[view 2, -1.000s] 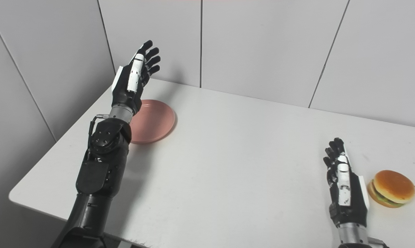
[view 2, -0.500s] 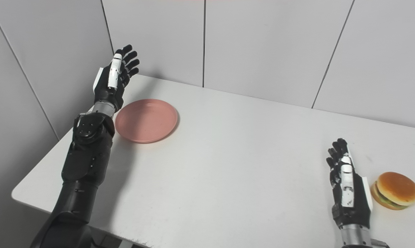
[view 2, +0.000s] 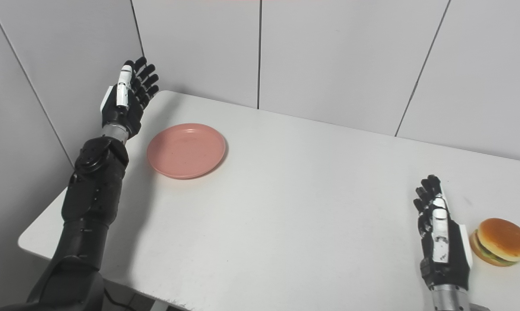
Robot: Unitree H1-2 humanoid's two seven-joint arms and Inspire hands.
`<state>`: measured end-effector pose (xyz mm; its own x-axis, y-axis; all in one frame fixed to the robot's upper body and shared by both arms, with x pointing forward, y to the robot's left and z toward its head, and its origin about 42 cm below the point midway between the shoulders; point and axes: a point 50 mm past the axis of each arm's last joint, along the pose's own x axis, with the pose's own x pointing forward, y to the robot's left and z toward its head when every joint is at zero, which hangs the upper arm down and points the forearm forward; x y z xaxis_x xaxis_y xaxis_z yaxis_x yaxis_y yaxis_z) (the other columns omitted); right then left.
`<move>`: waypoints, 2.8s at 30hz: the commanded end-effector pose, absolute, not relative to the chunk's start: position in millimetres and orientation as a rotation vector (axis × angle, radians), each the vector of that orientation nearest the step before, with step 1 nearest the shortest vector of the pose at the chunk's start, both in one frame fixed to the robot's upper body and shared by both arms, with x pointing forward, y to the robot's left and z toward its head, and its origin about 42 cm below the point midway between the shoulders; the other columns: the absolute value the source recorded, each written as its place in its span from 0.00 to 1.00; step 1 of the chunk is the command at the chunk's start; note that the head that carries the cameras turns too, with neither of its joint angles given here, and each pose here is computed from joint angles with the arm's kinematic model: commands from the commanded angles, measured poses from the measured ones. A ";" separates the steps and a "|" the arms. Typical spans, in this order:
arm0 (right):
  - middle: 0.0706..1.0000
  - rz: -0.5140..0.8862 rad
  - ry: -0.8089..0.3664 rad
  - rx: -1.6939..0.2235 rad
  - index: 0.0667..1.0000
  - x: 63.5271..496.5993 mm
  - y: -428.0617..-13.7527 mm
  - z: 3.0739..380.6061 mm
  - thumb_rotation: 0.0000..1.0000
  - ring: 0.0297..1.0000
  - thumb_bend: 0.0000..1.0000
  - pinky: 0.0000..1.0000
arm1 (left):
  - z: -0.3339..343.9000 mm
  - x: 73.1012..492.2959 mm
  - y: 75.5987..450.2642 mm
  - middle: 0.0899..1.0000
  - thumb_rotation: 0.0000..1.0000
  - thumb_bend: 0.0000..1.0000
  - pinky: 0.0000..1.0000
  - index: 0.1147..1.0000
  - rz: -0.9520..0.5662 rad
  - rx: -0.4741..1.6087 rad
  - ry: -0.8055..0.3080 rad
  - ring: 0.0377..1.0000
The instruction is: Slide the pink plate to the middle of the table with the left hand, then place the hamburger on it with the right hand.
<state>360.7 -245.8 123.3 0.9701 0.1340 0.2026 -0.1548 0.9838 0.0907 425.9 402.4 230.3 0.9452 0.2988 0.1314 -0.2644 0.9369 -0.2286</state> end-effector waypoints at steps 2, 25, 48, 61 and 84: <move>0.98 0.139 -0.134 0.137 0.98 343.7 -248.6 96.7 1.00 0.99 0.19 1.00 | 260.0 435.4 412.4 0.90 1.00 0.34 0.92 0.88 0.296 -0.189 -0.242 0.91; 0.97 0.134 -0.126 0.129 0.97 342.7 -249.7 98.3 1.00 0.98 0.20 1.00 | 214.4 435.7 444.1 0.89 1.00 0.36 0.95 0.88 0.398 -0.257 -0.139 0.92; 0.97 0.134 -0.135 0.136 0.97 343.3 -249.5 97.5 1.00 0.98 0.20 1.00 | 160.9 424.8 437.5 0.89 1.00 0.36 0.92 0.88 0.359 -0.280 -0.020 0.90; 0.97 0.141 -0.140 0.116 0.97 341.3 -244.1 98.9 1.00 0.99 0.18 1.00 | 142.7 427.8 395.2 0.87 1.00 0.36 0.88 0.85 0.281 -0.306 0.024 0.87; 0.96 0.138 -0.131 0.105 0.96 339.2 -239.5 102.2 1.00 0.97 0.24 1.00 | 118.6 426.7 331.1 0.87 1.00 0.36 0.89 0.85 0.156 -0.403 0.078 0.87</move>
